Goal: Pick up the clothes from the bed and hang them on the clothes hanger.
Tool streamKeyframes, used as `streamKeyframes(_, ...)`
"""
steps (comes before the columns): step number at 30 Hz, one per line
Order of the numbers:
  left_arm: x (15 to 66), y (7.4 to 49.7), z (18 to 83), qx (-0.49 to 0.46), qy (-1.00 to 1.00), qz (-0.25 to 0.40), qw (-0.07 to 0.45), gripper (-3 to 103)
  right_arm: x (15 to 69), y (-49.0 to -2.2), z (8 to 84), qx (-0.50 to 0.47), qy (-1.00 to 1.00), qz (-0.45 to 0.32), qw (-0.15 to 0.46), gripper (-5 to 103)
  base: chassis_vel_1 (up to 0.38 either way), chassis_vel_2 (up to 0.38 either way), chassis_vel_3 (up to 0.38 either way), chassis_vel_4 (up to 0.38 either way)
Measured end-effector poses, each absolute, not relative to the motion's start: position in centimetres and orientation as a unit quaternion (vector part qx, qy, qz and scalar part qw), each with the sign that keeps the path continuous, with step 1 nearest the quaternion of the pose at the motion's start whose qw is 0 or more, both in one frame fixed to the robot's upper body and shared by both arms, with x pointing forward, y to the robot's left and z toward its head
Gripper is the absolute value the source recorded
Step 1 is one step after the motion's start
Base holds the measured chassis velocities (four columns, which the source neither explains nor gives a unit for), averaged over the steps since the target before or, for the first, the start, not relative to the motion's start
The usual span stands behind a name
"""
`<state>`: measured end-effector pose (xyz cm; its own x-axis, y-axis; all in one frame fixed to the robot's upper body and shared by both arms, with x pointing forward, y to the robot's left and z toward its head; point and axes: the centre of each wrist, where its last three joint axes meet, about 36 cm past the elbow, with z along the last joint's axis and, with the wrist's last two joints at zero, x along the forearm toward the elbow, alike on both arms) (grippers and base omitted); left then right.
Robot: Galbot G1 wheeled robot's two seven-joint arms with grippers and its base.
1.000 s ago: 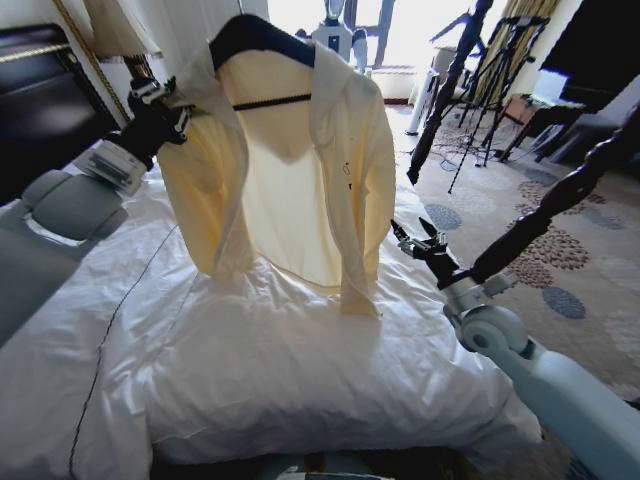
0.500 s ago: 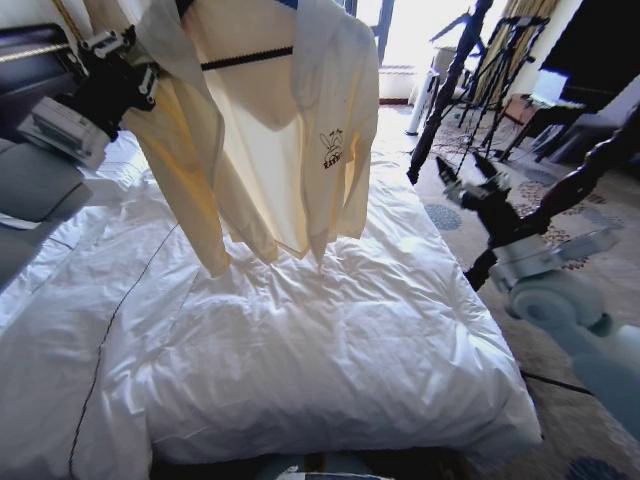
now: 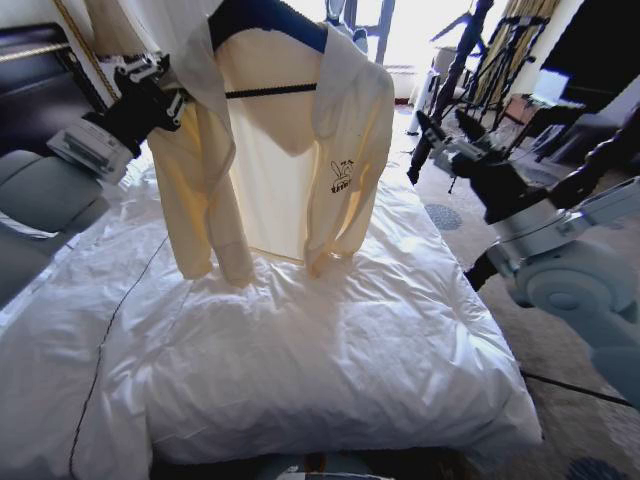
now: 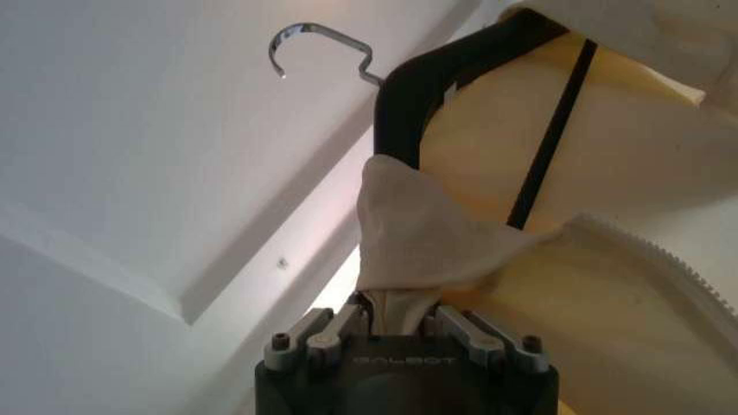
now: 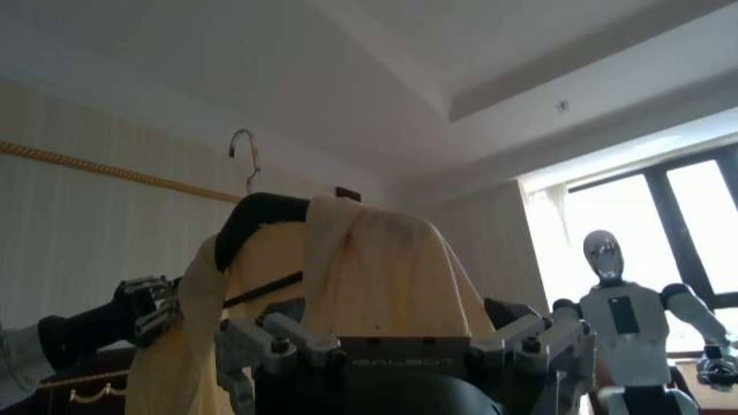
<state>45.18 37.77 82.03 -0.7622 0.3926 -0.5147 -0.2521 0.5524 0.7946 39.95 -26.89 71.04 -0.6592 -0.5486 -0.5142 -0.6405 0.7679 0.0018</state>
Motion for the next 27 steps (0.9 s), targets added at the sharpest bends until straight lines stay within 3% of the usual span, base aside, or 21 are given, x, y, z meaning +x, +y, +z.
streamKeyframes(17, 47.7, 33.8, 84.6, 0.066, 0.810, 0.464, 0.353, 19, 45.1, -18.0, 75.1, -0.357, 0.883, 0.103, 0.286, 100, 0.000, 0.000, 0.000, 0.000)
streamKeyframes(27, 48.9, 33.1, 84.3, 0.071, 0.811, 0.464, 0.349, 19, 44.8, -17.9, 76.4, -0.339, 0.885, 0.099, 0.304, 100, 0.000, 0.000, 0.000, 0.000)
